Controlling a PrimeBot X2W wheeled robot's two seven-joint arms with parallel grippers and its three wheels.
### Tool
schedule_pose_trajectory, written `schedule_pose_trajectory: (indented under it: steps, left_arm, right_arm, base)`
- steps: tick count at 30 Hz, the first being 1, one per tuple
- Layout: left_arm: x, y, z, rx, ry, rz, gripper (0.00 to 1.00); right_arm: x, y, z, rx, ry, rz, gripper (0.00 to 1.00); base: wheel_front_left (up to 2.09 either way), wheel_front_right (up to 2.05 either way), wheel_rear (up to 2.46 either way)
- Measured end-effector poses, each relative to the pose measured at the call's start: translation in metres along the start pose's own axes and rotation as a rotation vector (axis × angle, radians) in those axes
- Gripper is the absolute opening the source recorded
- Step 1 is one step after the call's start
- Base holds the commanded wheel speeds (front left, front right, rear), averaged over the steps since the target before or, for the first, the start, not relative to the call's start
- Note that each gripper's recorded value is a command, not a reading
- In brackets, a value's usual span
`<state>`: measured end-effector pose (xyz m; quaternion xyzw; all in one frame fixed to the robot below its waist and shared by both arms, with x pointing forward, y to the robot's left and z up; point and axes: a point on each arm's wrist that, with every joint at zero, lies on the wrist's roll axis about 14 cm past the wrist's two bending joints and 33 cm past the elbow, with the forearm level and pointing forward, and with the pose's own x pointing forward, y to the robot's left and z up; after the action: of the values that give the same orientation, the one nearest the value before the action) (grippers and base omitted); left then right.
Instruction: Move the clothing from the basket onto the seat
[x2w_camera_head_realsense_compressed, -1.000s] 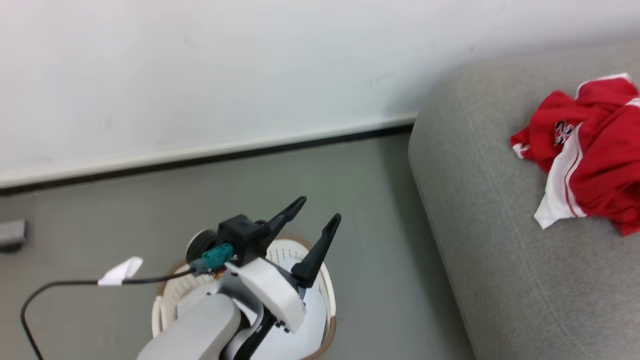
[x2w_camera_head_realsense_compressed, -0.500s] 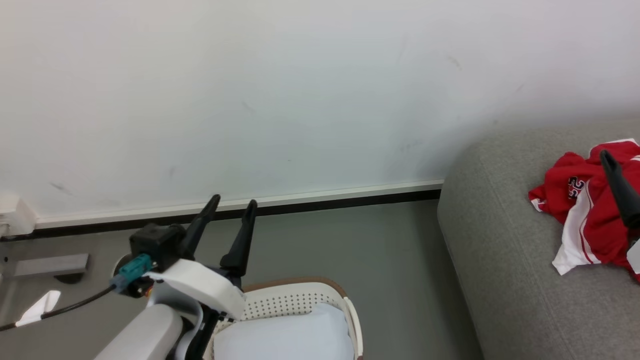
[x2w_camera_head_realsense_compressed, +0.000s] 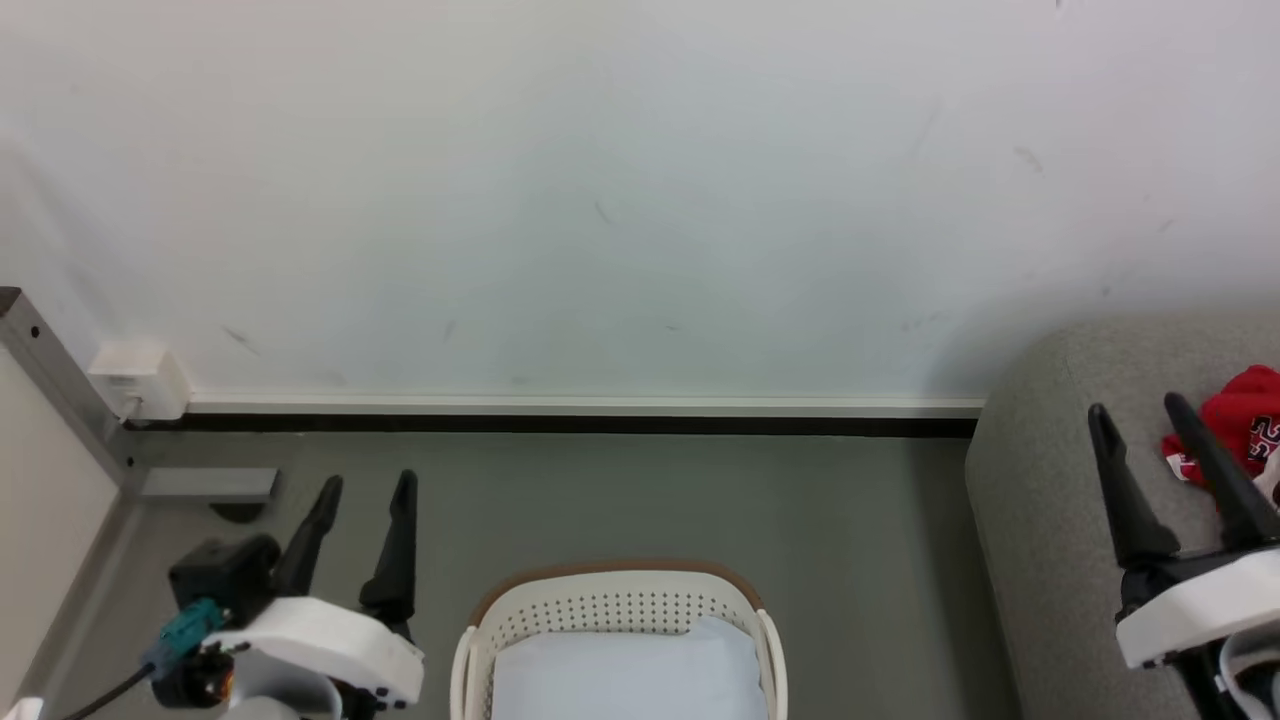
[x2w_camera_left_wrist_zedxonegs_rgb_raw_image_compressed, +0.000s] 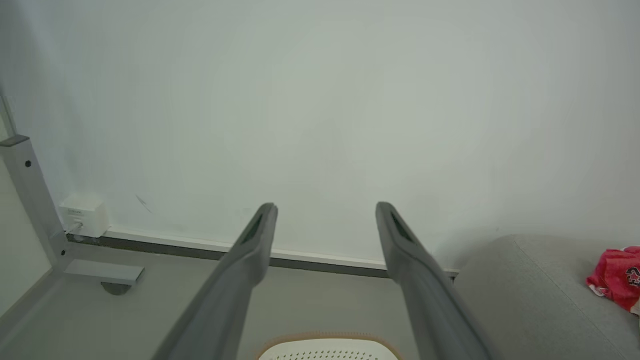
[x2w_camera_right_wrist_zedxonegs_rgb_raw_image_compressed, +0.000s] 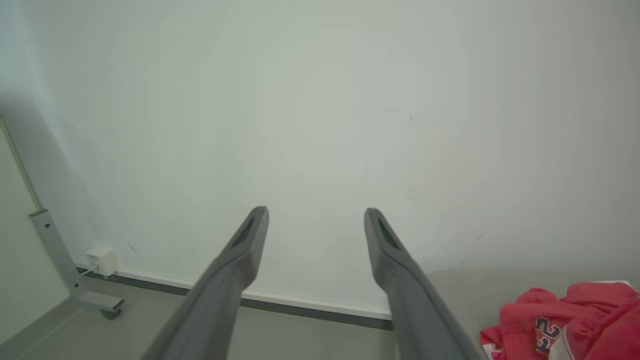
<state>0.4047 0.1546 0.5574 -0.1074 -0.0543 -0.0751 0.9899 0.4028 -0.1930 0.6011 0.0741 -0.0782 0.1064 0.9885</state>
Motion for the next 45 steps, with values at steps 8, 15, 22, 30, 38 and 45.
schedule_pose_trajectory:
  steps: [8, 15, 22, 30, 38, 45]
  left_arm:
    - [-0.028, 0.034, -0.008, 0.018, -0.011, 0.131, 1.00]
    - [-0.044, 0.047, -0.025, 0.003, 0.010, 0.194, 1.00]
    - [-0.051, 0.051, -0.033, 0.026, 0.015, 0.212, 1.00]
    - [-0.049, 0.049, -0.029, 0.046, -0.004, 0.193, 1.00]
    - [-0.048, 0.046, -0.034, 0.039, 0.003, 0.183, 1.00]
    - [-0.054, 0.046, -0.047, 0.023, 0.040, 0.189, 0.00]
  right_arm:
    - [-0.016, 0.022, -0.046, 0.131, -0.007, -0.032, 1.00]
    - [-0.025, 0.030, -0.076, 0.134, 0.035, -0.046, 1.00]
    - [-0.031, 0.042, -0.093, 0.138, 0.079, -0.029, 1.00]
    - [-0.028, 0.044, -0.089, 0.117, 0.071, -0.017, 1.00]
    - [-0.026, 0.044, -0.085, 0.123, 0.057, -0.023, 1.00]
    - [-0.034, 0.044, -0.099, 0.133, 0.099, -0.033, 0.00]
  base:
    - [0.00, 0.00, 0.00]
    - [0.00, 0.00, 0.00]
    - [0.00, 0.00, 0.00]
    - [0.00, 0.00, 0.00]
    - [0.00, 0.00, 0.00]
    - [0.00, 0.00, 0.00]
